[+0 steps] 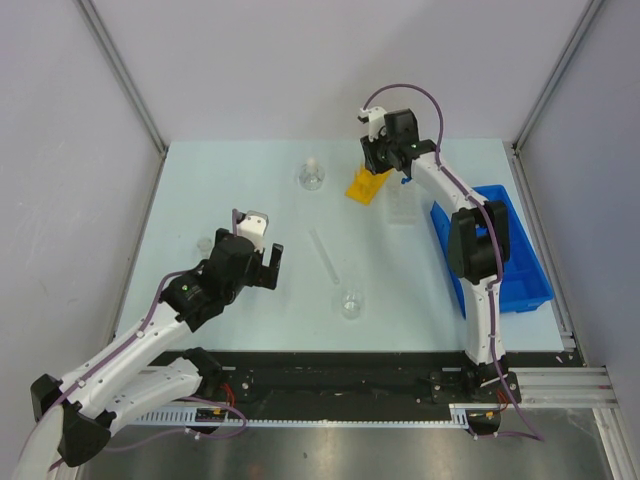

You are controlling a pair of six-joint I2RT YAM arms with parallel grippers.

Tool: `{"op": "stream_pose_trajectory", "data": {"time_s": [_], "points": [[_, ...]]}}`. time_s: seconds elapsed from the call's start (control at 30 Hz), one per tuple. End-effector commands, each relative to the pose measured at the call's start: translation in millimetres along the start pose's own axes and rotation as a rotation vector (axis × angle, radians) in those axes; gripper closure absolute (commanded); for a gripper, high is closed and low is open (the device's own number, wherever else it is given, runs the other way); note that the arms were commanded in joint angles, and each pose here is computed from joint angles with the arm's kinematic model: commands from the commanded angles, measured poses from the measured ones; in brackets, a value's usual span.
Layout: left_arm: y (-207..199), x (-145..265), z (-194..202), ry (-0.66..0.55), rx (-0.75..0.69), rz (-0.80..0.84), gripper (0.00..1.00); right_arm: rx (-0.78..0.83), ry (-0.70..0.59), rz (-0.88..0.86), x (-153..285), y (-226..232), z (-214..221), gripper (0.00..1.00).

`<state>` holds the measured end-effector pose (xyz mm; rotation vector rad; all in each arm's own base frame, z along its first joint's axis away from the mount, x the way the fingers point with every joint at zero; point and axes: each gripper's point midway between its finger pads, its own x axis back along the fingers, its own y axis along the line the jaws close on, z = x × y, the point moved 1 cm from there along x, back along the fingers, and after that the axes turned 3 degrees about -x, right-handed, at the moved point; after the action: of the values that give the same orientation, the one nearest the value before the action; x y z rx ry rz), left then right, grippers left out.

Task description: Organize the chemistry lab equipment

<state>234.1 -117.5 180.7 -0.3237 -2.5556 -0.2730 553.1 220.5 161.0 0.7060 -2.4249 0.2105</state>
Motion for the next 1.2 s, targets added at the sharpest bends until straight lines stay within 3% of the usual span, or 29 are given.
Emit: {"op": "stream_pose_trajectory", "data": {"time_s": [0.0, 0.2, 0.3, 0.33, 0.57, 0.73, 0.93, 0.97, 1.1, 1.17], "points": [[3, 1, -8, -0.029, -0.011, -0.009, 0.0, 0.019, -0.014, 0.013, -3, -1, -1, 0.7], [2, 0, -7, -0.027, -0.012, -0.007, 0.0, 0.024, -0.011, 0.007, -5, 2, 0, 0.67], [2, 0, -8, -0.028, -0.01, -0.007, 0.0, 0.029, -0.021, -0.003, 1, 5, -6, 0.6], [2, 0, -8, -0.029, -0.01, -0.005, 0.0, 0.033, -0.033, -0.006, 7, 6, -12, 0.52], [0, 1, -10, -0.037, -0.004, 0.013, 0.0, 0.075, -0.109, -0.031, 51, 14, -48, 0.23], [-7, 6, -19, -0.068, 0.061, 0.074, 0.0, 0.179, -0.115, -0.122, 90, 34, -52, 0.02], [-55, 3, -19, -0.067, 0.284, 0.319, 0.0, 0.228, -0.177, -0.221, 145, 66, -48, 0.0], [-64, 1, -19, -0.061, 0.357, 0.352, 0.0, 0.215, -0.15, -0.238, 144, 69, -31, 0.0], [-95, -7, -18, 0.024, 0.498, 0.475, 0.0, 0.209, -0.223, -0.297, 171, 86, -22, 0.0], [-102, -20, -15, 0.097, 0.56, 0.453, 0.0, 0.218, -0.265, -0.313, 191, 93, -23, 0.0]]}}
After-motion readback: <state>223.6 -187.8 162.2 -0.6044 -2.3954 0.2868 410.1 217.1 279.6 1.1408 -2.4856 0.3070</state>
